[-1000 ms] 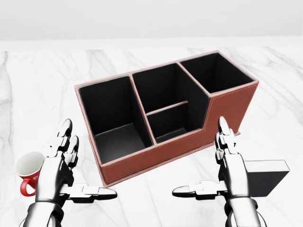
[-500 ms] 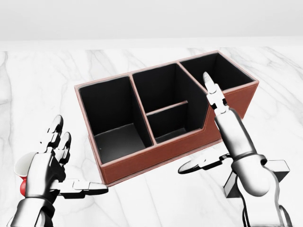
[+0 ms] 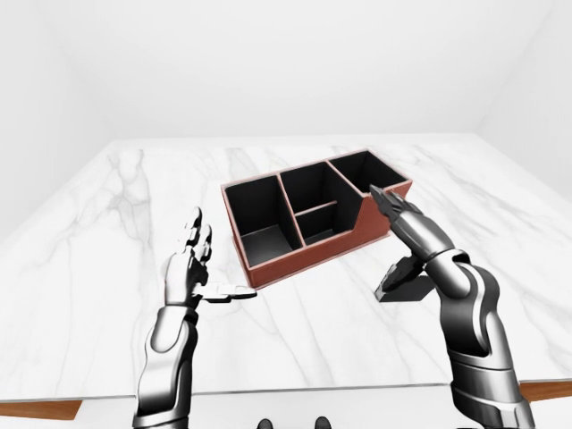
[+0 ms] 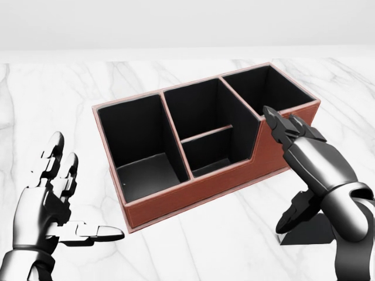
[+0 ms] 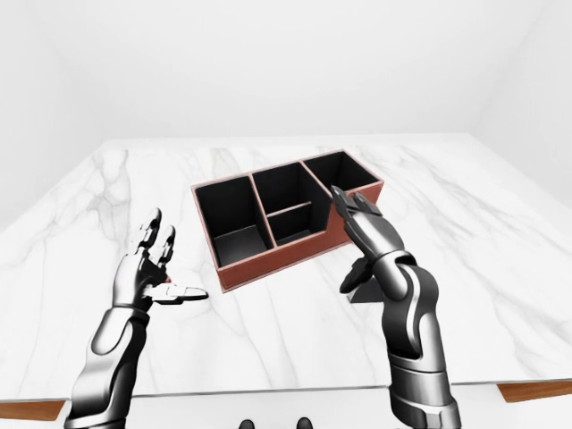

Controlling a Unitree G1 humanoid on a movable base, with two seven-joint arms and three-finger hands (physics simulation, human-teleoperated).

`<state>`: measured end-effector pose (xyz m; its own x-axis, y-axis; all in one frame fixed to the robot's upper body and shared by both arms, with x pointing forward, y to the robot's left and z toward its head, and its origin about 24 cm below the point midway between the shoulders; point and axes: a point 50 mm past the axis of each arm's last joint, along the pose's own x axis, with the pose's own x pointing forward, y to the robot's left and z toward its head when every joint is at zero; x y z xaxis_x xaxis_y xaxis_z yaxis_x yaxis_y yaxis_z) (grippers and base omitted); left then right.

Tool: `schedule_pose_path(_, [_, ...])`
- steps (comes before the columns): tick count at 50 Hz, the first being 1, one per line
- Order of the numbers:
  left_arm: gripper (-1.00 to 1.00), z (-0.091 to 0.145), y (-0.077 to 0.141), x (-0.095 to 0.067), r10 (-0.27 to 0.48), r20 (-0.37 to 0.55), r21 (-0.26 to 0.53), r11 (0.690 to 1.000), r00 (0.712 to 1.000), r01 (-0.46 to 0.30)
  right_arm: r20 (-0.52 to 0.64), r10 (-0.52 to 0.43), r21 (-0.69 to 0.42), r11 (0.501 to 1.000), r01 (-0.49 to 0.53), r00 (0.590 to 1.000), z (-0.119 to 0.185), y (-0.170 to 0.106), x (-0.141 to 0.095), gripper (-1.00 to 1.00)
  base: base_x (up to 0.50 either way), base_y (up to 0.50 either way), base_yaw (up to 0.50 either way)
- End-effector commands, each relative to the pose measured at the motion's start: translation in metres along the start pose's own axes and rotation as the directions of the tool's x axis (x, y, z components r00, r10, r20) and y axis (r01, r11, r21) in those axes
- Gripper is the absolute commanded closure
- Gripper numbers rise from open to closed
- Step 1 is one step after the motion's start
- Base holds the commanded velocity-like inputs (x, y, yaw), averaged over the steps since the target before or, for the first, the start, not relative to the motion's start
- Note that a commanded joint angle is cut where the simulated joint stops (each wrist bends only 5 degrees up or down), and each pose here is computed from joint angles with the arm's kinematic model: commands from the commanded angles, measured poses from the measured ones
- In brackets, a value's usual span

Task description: Pick up the book and place it in the left compartment of the caddy.

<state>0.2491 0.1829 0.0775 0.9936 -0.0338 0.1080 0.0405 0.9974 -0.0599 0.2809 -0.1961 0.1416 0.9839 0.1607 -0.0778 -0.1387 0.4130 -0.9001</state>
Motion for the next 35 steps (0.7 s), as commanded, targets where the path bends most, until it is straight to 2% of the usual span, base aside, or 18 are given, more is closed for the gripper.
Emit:
schedule_pose_path(1, [-1.0,0.009,0.002,-0.004,-0.004,0.038,-0.009,1.0,0.999,0.005,-0.158,0.075,-0.078,0.993,-0.088,0.985,-0.026,0.006,-0.016,-1.0,0.0,0.0,0.0])
schedule_pose_path(6, [-1.0,0.008,0.001,-0.004,-0.005,0.036,-0.008,1.0,0.999,0.005,-0.219,0.099,-0.059,0.992,-0.114,0.971,-0.041,0.012,-0.024,-1.0,0.0,0.0,0.0])
schedule_pose_path(8, [-1.0,0.008,0.001,-0.003,-0.005,0.037,-0.009,1.0,0.999,0.006,-0.221,0.079,-0.038,0.995,-0.09,0.972,-0.044,0.009,-0.024,-1.0,0.0,0.0,0.0])
schedule_pose_path(13, [-1.0,0.008,0.001,-0.004,-0.006,0.037,-0.009,1.0,0.999,0.006,-0.259,0.093,-0.005,0.995,-0.097,0.961,-0.059,0.016,-0.025,-1.0,0.0,0.0,0.0])
schedule_pose_path(18, [-1.0,0.009,0.001,-0.004,-0.007,0.038,-0.008,1.0,0.999,0.008,-0.26,0.092,0.009,0.996,-0.093,0.961,-0.061,0.017,-0.024,-1.0,0.0,0.0,0.0])
schedule_pose_path(22, [-1.0,0.008,0.0,-0.005,-0.01,0.035,-0.007,1.0,0.999,0.01,-0.281,0.087,0.041,0.996,-0.078,0.956,-0.073,0.018,-0.018,-1.0,0.0,0.0,0.0])
schedule_pose_path(30, [-1.0,0.008,-0.001,-0.005,-0.015,0.034,-0.004,1.0,0.999,0.015,-0.296,0.09,0.029,0.996,-0.085,0.951,-0.079,0.019,-0.006,-1.0,0.0,0.0,0.0])
schedule_pose_path(32, [-1.0,0.006,-0.002,-0.004,-0.02,0.024,-0.002,1.0,1.0,0.02,-0.31,0.098,0.046,0.995,-0.088,0.946,-0.085,0.02,0.009,-1.0,0.0,0.0,0.0])
schedule_pose_path(35, [-1.0,0.006,-0.002,-0.005,-0.02,0.027,-0.002,1.0,0.999,0.02,-0.306,0.102,0.051,0.995,-0.091,0.946,-0.085,0.022,0.018,-1.0,0.0,0.0,0.0])
